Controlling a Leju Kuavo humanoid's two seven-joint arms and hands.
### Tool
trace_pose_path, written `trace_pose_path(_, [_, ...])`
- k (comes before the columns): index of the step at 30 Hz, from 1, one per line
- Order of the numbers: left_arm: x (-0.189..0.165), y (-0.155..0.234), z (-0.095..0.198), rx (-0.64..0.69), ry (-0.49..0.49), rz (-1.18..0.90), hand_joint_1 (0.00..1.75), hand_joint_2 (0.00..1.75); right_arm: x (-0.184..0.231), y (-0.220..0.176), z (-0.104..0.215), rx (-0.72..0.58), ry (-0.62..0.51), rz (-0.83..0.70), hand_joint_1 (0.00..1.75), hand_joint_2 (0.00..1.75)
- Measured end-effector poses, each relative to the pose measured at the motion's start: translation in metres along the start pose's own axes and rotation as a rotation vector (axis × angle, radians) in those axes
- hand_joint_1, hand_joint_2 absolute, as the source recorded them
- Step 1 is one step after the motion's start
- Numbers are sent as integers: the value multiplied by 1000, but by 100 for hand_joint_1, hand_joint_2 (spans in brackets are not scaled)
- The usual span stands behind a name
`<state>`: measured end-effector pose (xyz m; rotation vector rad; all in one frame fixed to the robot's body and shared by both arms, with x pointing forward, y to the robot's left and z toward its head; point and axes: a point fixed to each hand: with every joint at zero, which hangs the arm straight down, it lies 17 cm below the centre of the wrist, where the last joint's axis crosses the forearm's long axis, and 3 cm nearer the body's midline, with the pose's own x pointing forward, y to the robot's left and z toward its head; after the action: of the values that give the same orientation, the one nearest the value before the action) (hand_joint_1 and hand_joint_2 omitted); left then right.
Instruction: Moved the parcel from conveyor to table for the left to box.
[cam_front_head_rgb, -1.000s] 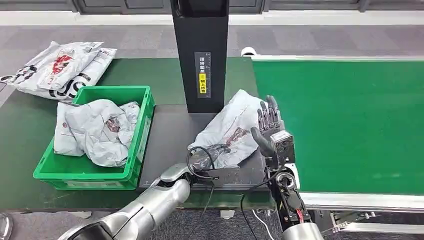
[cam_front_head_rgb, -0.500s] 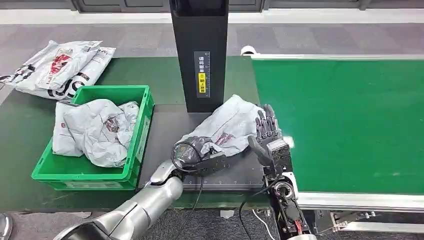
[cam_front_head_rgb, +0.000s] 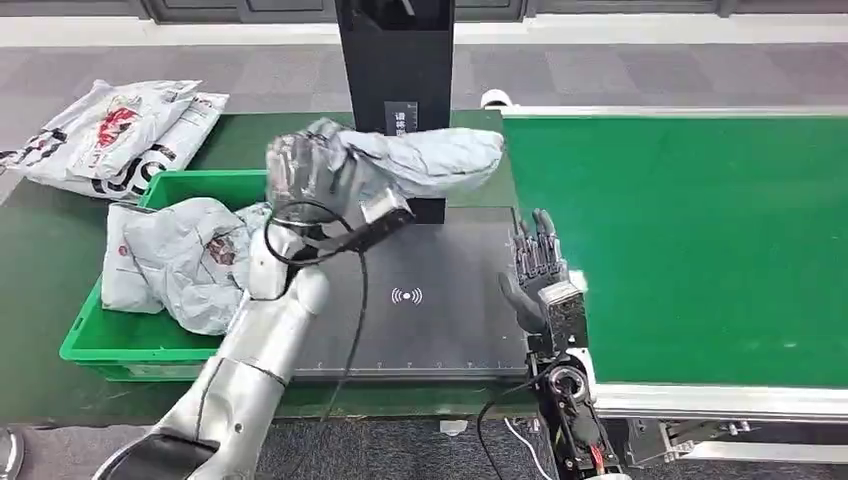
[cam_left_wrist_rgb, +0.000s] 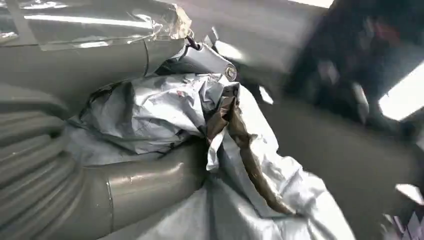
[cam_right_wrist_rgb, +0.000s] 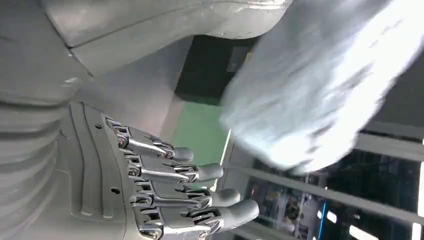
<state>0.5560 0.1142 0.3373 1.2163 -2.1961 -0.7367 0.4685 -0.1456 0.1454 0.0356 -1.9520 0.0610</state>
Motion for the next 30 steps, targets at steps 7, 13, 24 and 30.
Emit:
trace_pose_path(7, [-96, 58, -6, 118, 163, -120, 175, 175, 9, -41, 10, -124, 0, 42, 0, 175])
trace_pose_path(13, [-165, 73, 19, 107, 345, -219, 175, 175, 16, -60, 25, -180, -7, 52, 0, 175])
trace_pose_path(24, [-279, 20, 155, -190, 687, -369, 175, 175, 8, -66, 60, -182, -1, 8, 0, 175])
trace_pose_path(30, [-290, -6, 203, -323, 699, -385, 175, 175, 4, -64, 62, -170, 8, 6, 0, 175])
